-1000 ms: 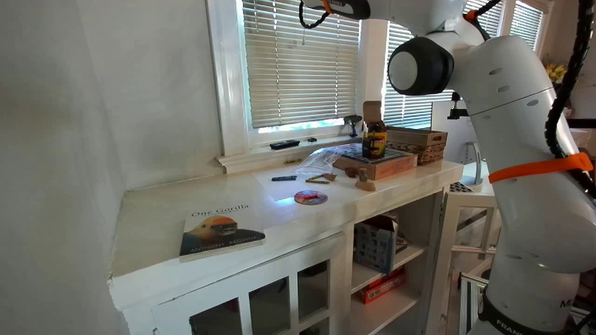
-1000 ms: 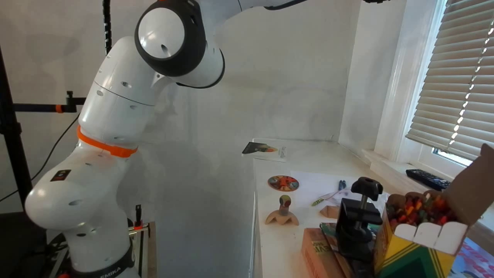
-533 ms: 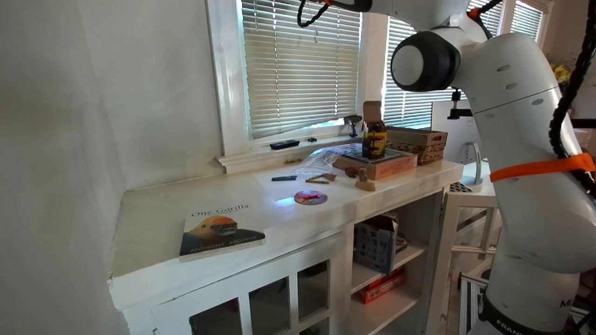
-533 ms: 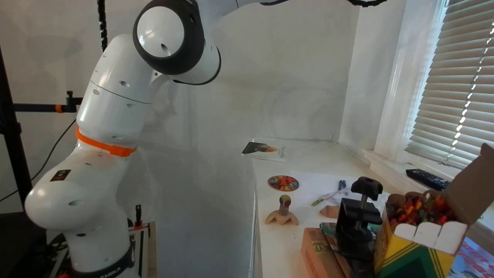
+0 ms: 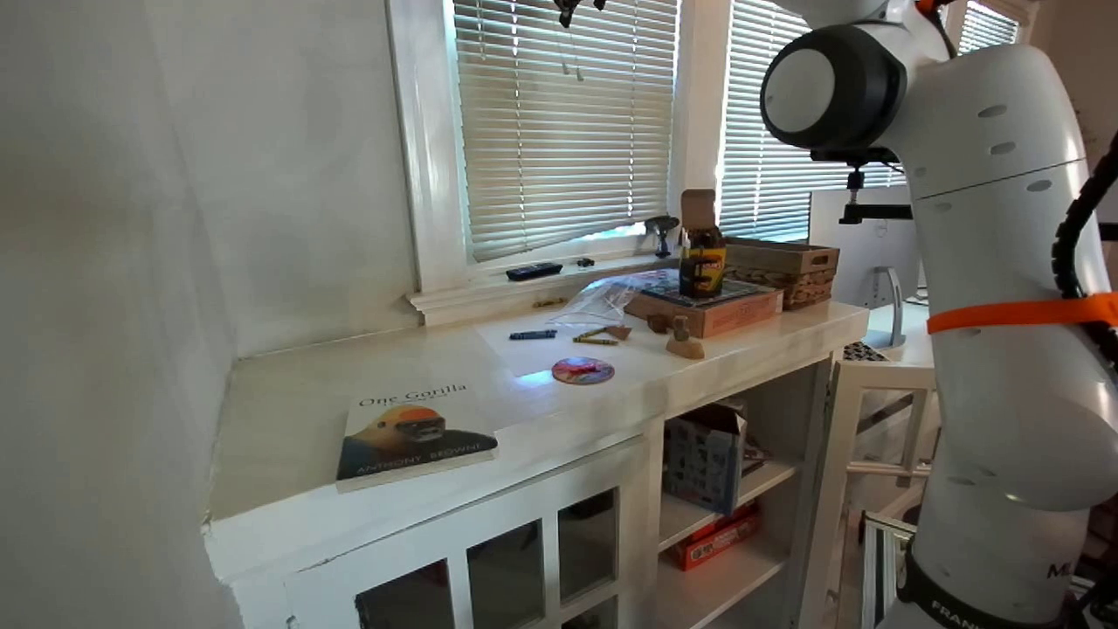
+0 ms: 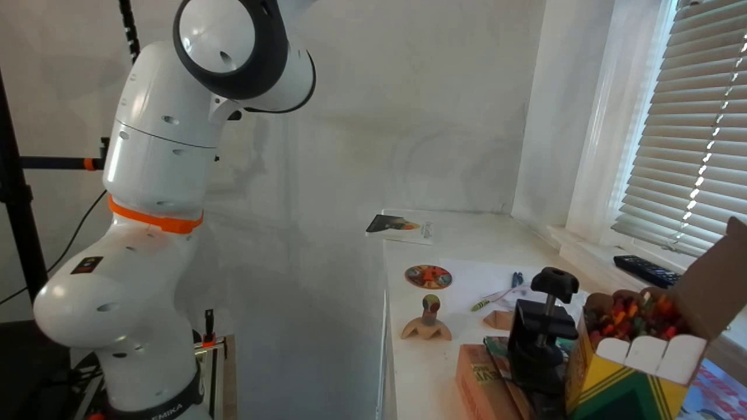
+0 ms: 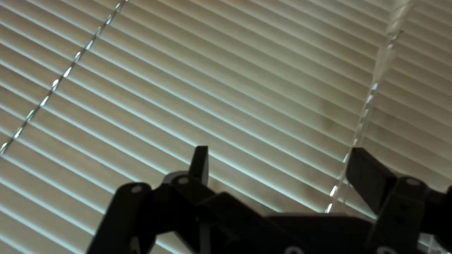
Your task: Close the window blinds
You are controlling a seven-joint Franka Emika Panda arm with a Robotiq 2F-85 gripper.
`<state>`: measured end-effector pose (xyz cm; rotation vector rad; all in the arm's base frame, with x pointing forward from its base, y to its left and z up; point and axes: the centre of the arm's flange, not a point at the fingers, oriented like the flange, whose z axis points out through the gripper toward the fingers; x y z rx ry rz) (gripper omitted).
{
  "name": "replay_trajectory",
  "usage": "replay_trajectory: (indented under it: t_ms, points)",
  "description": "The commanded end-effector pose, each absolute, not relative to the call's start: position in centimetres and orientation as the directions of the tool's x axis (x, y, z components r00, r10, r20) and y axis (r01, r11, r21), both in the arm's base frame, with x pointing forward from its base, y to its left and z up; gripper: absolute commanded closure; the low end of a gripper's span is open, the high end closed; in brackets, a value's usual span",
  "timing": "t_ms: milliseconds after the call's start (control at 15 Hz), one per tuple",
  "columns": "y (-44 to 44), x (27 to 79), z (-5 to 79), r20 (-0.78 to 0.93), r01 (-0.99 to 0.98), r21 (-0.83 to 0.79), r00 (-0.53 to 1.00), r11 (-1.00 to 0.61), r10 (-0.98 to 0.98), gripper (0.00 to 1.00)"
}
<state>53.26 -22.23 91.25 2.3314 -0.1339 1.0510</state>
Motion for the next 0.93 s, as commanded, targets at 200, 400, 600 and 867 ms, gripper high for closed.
replay_trajectory:
  t_ms: [200, 400, 600, 867]
  points:
    - [-23.4, 51.5, 87.5, 0.596, -0.118, 0.287, 0.799, -0.951, 0.081, 0.0]
    - [-23.0, 51.2, 85.4, 0.516, -0.043, 0.211, 0.854, -0.977, 0.074, 0.0]
    - [-22.1, 50.6, 83.7, 0.408, 0.011, 0.134, 0.911, -0.991, 0.065, 0.0]
    - [-20.8, 49.6, 82.1, 0.301, 0.035, 0.087, 0.952, -0.996, 0.06, 0.0]
